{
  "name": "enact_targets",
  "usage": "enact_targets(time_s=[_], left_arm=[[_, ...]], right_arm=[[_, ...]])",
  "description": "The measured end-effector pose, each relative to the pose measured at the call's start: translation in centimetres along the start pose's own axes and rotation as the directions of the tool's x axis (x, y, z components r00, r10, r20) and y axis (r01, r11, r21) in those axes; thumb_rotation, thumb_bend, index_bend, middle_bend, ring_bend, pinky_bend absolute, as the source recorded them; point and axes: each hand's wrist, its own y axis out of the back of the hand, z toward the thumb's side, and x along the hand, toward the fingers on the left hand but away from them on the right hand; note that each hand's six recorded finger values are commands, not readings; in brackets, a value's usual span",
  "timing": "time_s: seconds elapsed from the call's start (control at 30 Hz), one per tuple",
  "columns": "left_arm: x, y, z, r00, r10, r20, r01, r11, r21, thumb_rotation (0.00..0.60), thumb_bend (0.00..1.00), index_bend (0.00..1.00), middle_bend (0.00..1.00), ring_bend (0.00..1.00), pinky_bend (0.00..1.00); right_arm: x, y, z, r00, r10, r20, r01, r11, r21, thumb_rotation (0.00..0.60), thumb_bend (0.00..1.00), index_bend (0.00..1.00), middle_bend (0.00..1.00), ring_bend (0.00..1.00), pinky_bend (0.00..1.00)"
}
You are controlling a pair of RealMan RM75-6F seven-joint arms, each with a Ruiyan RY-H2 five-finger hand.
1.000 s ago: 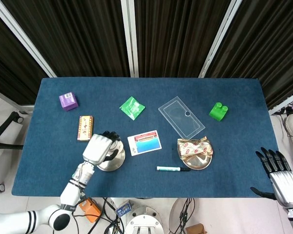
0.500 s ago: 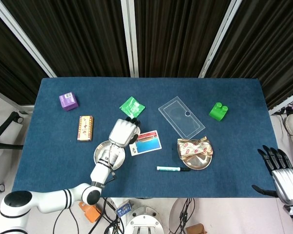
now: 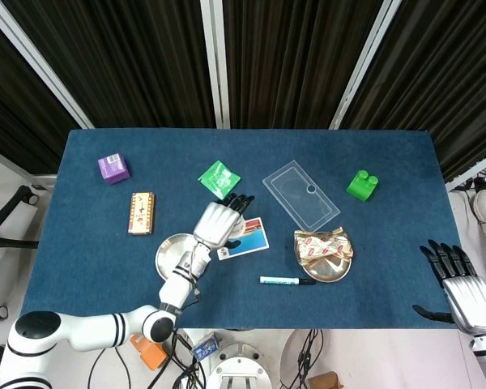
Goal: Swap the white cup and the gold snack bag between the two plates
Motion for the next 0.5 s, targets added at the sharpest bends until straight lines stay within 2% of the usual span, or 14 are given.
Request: enact_targets(time_s=[0.23,0.33,0.4,0.5], left_arm=[[-3.3,3.5,-1.5,0.998,0.053,0.017,-0.054,0.998,0.015,0.600,0.00,0.09,0.15,0.16,0.42],[-6.0,5.1,-3.9,0.997,0.074,-0.007,-0.074,0.996,0.058,0.600,0.00,0.09,0.15,0.16,0.42],[-8.3,5.7,-6.1,0.996,0.082,-0.036,-0.078,0.992,0.094,0.600,0.00,0.09,0.15,0.16,0.42],[-11.6,6.0,-8.8,0.993,0.081,-0.082,-0.071,0.990,0.121,0.600,0.00,0.09,0.15,0.16,0.42]], right_arm=[[-2.7,-0.8,2.2,0.995,0.026,-0.094,-0.026,1.000,0.000,0.516,0.14,0.00,0.00,0.00,0.00],[-5.0,-1.2,4.0,0.987,0.049,-0.153,-0.046,0.999,0.023,0.515,0.15,0.00,0.00,0.00,0.01],[-6.8,-1.5,5.3,0.980,0.064,-0.190,-0.057,0.997,0.043,0.516,0.19,0.00,0.00,0.00,0.02],[-10.0,-2.2,8.2,0.964,0.084,-0.252,-0.067,0.995,0.076,0.516,0.27,0.08,0.03,0.00,0.05]])
